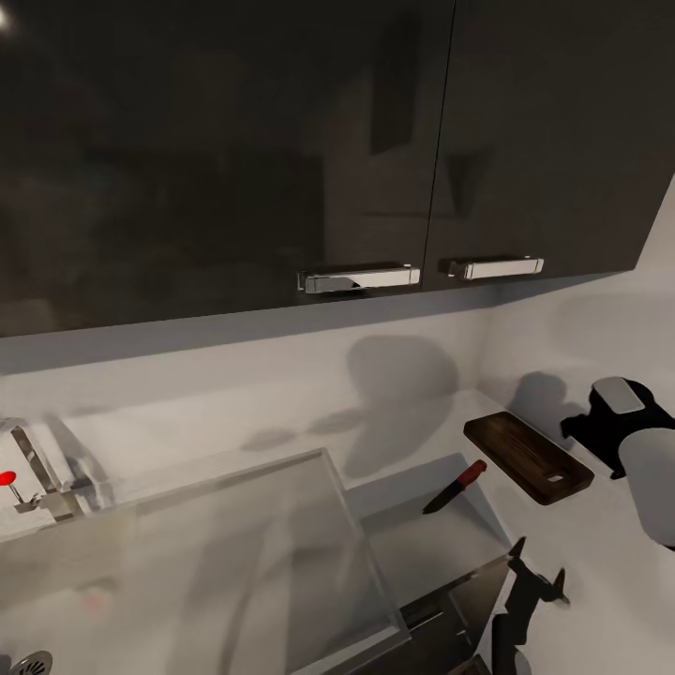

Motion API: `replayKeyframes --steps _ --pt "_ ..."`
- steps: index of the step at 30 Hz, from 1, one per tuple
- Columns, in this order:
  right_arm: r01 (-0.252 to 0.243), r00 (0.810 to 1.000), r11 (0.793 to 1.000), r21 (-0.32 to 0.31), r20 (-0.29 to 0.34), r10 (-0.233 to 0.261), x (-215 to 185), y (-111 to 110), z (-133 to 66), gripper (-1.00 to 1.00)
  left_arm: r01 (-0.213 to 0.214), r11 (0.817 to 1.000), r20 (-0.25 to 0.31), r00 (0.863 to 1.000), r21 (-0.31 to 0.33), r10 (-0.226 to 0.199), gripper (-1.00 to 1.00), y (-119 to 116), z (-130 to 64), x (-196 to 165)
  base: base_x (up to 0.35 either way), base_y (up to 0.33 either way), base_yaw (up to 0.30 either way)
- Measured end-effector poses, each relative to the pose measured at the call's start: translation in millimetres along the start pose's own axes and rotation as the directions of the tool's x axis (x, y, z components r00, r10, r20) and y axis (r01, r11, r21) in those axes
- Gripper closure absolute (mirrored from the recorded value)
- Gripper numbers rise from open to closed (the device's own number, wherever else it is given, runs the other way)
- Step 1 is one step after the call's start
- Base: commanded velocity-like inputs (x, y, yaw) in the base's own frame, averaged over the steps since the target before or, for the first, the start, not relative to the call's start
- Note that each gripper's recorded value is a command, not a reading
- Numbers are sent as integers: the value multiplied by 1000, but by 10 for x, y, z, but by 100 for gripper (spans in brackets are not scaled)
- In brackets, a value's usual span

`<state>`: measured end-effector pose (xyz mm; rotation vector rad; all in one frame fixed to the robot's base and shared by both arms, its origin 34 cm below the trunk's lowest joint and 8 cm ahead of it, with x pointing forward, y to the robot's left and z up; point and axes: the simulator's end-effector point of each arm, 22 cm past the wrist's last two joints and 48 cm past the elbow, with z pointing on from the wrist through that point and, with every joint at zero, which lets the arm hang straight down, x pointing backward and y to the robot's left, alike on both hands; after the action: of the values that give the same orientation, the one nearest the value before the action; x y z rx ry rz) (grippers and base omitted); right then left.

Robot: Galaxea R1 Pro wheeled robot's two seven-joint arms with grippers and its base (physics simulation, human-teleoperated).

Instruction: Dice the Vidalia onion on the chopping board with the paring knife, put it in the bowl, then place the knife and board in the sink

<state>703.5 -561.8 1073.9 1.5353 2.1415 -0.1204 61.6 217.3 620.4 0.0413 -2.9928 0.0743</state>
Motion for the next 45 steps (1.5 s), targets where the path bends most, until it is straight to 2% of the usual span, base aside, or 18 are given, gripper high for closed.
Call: replayKeyframes --steps 4,10,23,30,37,42,45 --pt "2 1000 1000 0 -8 -2 41 9 11 -100 0 1000 1 1000 0 0 -100 0 0 -3 0 0 0" --pt "31 997 999 12 -66 -30 363 41 110 -100 0 1000 0 1000 1 0 -100 -6 0 0 0 0 0" --pt "60 991 998 20 -121 -57 684 77 182 -100 0 1000 0 1000 4 0 -100 -33 0 0 0 0 14" --pt "30 989 999 13 -144 -28 718 74 188 -100 0 1000 1 1000 5 0 -100 -36 0 -2 0 0 4" --pt "-2 990 1000 16 -139 5 603 4 201 -100 0 1000 -1 1000 6 0 -100 -44 0 5 0 0 20" --pt "-19 993 1000 0 -117 19 490 41 160 -100 0 1000 -2 1000 6 0 -100 -47 0 9 0 0 8" --pt "-55 996 998 -19 -67 54 299 93 95 -100 0 1000 -3 1000 6 0 -100 -48 0 11 0 0 1"
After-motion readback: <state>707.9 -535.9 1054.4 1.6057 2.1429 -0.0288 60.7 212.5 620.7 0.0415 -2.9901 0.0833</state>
